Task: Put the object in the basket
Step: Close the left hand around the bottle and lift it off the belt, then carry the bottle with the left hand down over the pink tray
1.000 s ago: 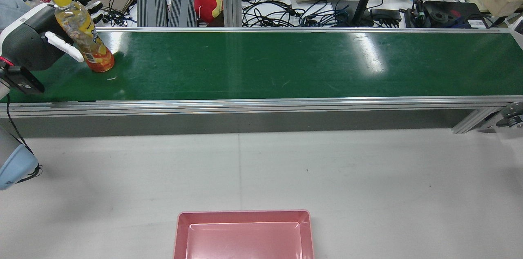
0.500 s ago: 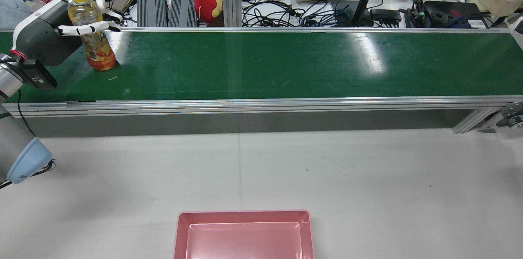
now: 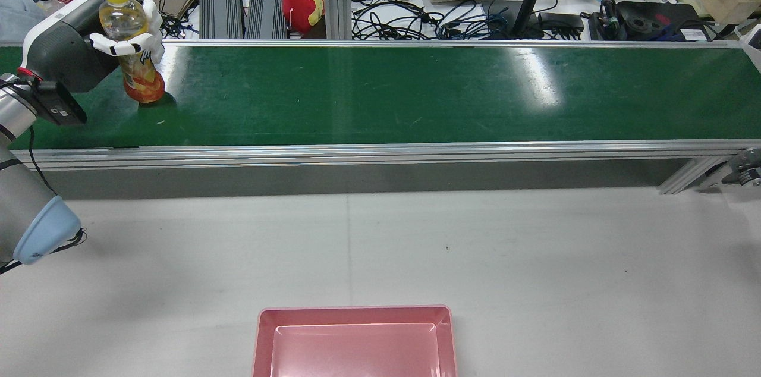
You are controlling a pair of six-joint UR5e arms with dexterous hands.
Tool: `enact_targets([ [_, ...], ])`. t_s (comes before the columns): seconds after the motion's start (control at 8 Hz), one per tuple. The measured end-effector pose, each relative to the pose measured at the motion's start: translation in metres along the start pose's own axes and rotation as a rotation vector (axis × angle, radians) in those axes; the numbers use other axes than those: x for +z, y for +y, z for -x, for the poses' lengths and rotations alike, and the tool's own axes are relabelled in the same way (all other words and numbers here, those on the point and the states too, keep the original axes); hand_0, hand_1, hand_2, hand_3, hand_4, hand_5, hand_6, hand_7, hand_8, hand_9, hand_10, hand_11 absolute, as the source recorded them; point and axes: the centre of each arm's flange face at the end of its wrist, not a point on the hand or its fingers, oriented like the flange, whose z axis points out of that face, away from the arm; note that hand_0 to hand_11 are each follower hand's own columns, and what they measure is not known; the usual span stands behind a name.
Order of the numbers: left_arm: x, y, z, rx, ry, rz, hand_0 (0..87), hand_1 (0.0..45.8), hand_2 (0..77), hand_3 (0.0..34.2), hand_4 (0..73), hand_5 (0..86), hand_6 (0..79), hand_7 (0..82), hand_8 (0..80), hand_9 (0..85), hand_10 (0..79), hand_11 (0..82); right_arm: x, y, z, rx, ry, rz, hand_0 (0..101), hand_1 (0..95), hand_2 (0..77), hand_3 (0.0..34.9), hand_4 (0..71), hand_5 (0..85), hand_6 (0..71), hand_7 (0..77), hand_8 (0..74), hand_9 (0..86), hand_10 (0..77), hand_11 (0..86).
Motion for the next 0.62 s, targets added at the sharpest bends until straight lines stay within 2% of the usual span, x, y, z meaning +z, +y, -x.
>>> enact_targets([
  [0.25,-0.004,0.077,0.028,-0.033,-0.056,0.063,77.0,8.2,49.6,0.0,49.1,55.1,55.6,57.3,63.8,56.7,55.1,56.7,0.0,0.0,0.0,0.0,0.0,0.0,0,0.0,0.0,0.3,0.0,0.0,0.0,0.5,0.0,0.0,0.0,0.0],
  [0.38,-0.01,0.118,0.05,-0.062,-0.095,0.108,77.0,8.2,49.6,0.0,49.1,55.1,55.6,57.3,63.8,56.7,55.1,57.3,0.0,0.0,0.0,0.0,0.001,0.0,0,0.0,0.0,0.3,0.0,0.0,0.0,0.5,0.0,0.0,0.0,0.0],
  [0.5,-0.018,0.161,0.074,-0.091,-0.143,0.144,77.3,7.1,53.5,0.0,49.1,55.1,55.6,57.3,63.8,56.7,51.8,58.4,0.0,0.0,0.0,0.0,0.001,-0.001,0,0.0,0.0,0.2,0.0,0.0,0.0,0.5,0.0,0.0,0.0,0.0],
  [0.62,-0.032,0.202,0.108,-0.128,-0.208,0.182,77.7,7.1,54.0,0.0,49.1,55.1,55.6,57.3,63.8,56.7,49.1,60.0,0.0,0.0,0.0,0.0,0.0,-0.001,0,0.0,0.5,0.2,0.0,0.0,0.0,0.5,0.0,0.0,0.0,0.0],
])
